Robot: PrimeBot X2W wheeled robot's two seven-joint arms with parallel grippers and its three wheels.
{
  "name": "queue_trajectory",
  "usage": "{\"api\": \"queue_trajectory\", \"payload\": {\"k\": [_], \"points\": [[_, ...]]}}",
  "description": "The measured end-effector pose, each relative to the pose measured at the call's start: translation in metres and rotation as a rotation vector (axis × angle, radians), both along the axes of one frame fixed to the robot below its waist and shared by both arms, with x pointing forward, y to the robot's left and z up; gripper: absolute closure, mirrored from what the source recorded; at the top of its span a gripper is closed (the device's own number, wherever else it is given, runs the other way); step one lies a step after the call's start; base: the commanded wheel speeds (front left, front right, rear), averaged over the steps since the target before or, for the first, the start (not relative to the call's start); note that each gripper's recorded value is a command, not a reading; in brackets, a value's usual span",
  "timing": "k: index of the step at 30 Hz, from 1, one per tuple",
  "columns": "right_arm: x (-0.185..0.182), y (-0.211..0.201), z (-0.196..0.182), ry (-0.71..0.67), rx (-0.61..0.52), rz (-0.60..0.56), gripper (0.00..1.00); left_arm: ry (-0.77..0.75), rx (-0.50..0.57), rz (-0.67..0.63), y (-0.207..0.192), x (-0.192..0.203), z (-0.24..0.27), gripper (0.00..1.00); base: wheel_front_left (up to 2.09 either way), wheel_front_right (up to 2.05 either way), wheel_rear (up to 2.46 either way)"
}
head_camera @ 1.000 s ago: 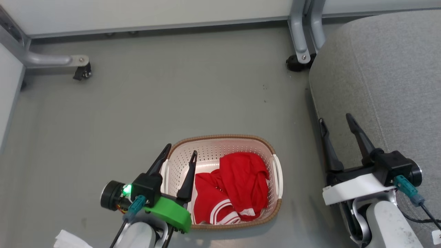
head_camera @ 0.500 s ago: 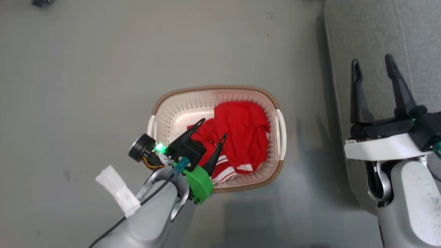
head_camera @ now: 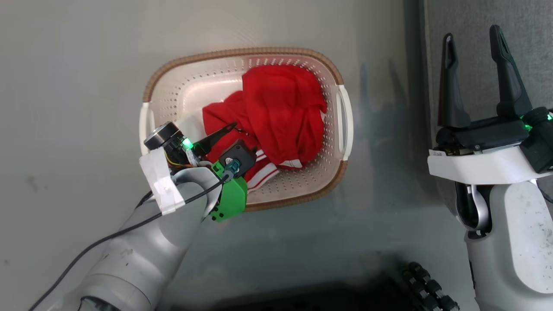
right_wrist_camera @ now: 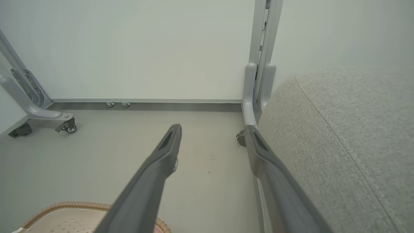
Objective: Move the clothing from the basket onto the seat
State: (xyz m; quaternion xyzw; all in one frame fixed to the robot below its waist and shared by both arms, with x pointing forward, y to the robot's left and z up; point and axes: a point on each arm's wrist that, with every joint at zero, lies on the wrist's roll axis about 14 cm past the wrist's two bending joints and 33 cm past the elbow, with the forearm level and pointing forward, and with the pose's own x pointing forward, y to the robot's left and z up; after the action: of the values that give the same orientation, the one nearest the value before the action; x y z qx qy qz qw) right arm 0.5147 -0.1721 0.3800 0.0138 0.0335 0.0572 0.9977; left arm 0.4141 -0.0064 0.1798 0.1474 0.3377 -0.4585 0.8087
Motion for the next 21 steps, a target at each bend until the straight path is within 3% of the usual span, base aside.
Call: {"api": "queue_trajectory", "payload": {"k": [6,21], "points": [[-0.001,-0.007,-0.026,0.053,-0.016,-0.016,0.0,0.086,0.095,-0.124,0.002,-0.023,-0.04,0.0,0.0,0.0,0.0],[0.003,-0.007,-0.053,0.098,-0.008,-0.018,0.0,0.158,0.135,-0.221,-0.011,-0.038,-0.072,0.0,0.0,0.0,0.0]]}}
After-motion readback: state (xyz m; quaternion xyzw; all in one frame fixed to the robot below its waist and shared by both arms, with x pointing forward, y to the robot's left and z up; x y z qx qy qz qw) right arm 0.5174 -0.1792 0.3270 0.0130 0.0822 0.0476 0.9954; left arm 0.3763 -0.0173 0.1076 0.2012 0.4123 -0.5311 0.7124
